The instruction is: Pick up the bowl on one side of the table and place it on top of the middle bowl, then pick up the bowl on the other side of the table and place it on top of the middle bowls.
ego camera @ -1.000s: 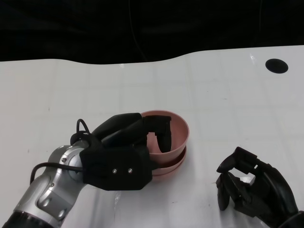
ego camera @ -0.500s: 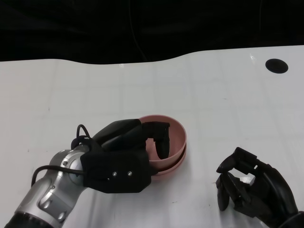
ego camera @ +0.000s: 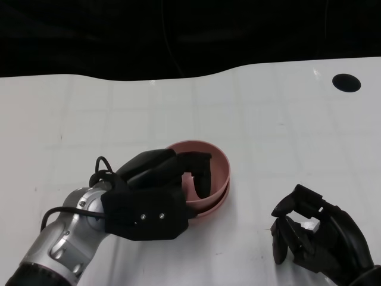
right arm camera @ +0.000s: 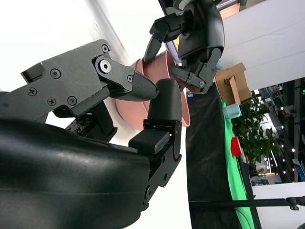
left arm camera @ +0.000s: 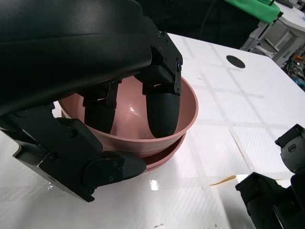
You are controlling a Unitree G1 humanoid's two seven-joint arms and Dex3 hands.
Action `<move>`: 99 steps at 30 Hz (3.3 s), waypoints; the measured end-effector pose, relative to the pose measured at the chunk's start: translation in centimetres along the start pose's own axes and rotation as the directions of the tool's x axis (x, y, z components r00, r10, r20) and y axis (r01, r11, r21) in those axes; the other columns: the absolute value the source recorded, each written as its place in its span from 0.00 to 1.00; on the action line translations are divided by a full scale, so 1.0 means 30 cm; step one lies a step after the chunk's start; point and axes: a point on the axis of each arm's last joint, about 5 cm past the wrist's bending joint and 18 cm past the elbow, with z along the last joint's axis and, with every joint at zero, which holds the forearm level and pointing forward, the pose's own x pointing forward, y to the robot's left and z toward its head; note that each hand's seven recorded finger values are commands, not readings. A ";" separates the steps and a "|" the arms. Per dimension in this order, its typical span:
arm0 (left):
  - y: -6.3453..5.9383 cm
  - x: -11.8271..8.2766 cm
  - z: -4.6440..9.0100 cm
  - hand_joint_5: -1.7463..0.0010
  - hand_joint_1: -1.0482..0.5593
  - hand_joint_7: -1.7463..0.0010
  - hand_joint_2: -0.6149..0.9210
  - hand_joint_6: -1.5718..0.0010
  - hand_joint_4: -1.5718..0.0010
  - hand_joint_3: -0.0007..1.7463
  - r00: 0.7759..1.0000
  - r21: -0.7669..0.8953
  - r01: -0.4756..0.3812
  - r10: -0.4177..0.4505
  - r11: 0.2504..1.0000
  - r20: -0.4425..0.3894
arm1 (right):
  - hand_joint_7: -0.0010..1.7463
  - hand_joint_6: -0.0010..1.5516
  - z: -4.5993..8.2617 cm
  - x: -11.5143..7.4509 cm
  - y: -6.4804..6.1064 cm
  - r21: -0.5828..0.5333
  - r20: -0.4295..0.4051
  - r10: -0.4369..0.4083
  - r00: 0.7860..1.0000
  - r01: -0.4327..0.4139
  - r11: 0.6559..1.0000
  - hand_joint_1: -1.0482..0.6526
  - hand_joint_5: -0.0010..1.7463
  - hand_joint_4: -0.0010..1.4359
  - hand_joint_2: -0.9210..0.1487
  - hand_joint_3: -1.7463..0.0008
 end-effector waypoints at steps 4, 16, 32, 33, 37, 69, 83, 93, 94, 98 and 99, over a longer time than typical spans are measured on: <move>-0.002 0.002 -0.001 0.01 0.63 0.15 0.88 0.58 0.54 0.43 1.000 0.007 -0.003 0.003 1.000 0.013 | 0.86 0.49 0.000 0.000 0.000 -0.001 -0.001 0.000 1.000 0.000 1.000 0.51 1.00 0.62 0.19 0.53; 0.000 -0.002 0.001 0.99 0.07 1.00 1.00 0.63 0.70 0.27 0.999 0.181 0.019 -0.013 0.983 -0.035 | 0.86 0.49 0.000 -0.001 -0.001 -0.002 0.003 0.005 1.000 -0.005 1.000 0.52 1.00 0.61 0.18 0.53; 0.006 -0.006 0.016 1.00 0.00 1.00 1.00 0.76 0.90 0.31 0.997 0.201 0.040 -0.025 0.979 -0.077 | 0.86 0.50 -0.002 -0.004 -0.004 -0.005 -0.003 0.010 1.000 -0.010 1.000 0.52 1.00 0.61 0.20 0.52; 0.005 -0.006 0.015 1.00 0.00 1.00 1.00 0.75 0.90 0.31 0.996 0.199 0.040 -0.025 0.979 -0.080 | 0.86 0.50 -0.003 -0.005 -0.005 -0.005 -0.003 0.010 1.000 -0.010 1.000 0.52 1.00 0.61 0.20 0.52; 0.000 -0.010 0.013 1.00 0.00 1.00 1.00 0.75 0.89 0.30 0.996 0.194 0.042 -0.026 0.980 -0.088 | 0.85 0.50 -0.002 -0.005 -0.006 -0.006 -0.004 0.010 1.000 -0.010 1.000 0.52 1.00 0.61 0.20 0.52; 0.053 -0.150 0.074 0.98 0.02 0.99 1.00 0.69 0.79 0.28 0.963 -0.023 -0.244 0.245 0.970 0.113 | 0.87 0.48 -0.008 -0.012 -0.028 -0.003 -0.006 0.007 1.000 -0.007 1.000 0.50 1.00 0.63 0.19 0.56; 0.062 -0.314 -0.002 0.92 0.19 0.98 1.00 0.63 0.64 0.12 0.901 -0.701 -0.259 0.428 0.665 0.073 | 0.86 0.48 -0.008 -0.015 -0.033 -0.003 -0.007 0.005 1.000 -0.005 1.000 0.51 1.00 0.62 0.17 0.57; -0.012 -0.421 -0.075 0.48 0.38 0.94 1.00 0.51 0.68 0.09 0.875 -0.933 -0.206 0.482 0.295 -0.041 | 0.85 0.49 -0.008 -0.017 -0.039 -0.003 -0.014 0.002 1.000 -0.002 1.000 0.51 1.00 0.62 0.17 0.57; -0.020 -0.429 -0.079 0.46 0.42 0.92 1.00 0.47 0.65 0.10 0.870 -0.935 -0.219 0.490 0.278 -0.058 | 0.85 0.49 -0.007 -0.017 -0.039 -0.002 -0.013 0.002 1.000 -0.002 1.000 0.51 1.00 0.62 0.17 0.57; -0.082 -0.475 -0.117 0.36 0.51 0.89 1.00 0.39 0.58 0.17 0.857 -0.956 -0.259 0.489 0.140 -0.161 | 0.85 0.49 -0.006 -0.021 -0.045 -0.003 -0.015 0.005 1.000 -0.005 1.000 0.51 1.00 0.63 0.17 0.57; -0.097 -0.490 -0.130 0.32 0.53 0.87 0.98 0.39 0.59 0.23 0.857 -0.958 -0.267 0.480 0.105 -0.186 | 0.85 0.49 -0.006 -0.022 -0.048 -0.004 -0.017 0.005 1.000 -0.005 1.000 0.51 1.00 0.63 0.17 0.57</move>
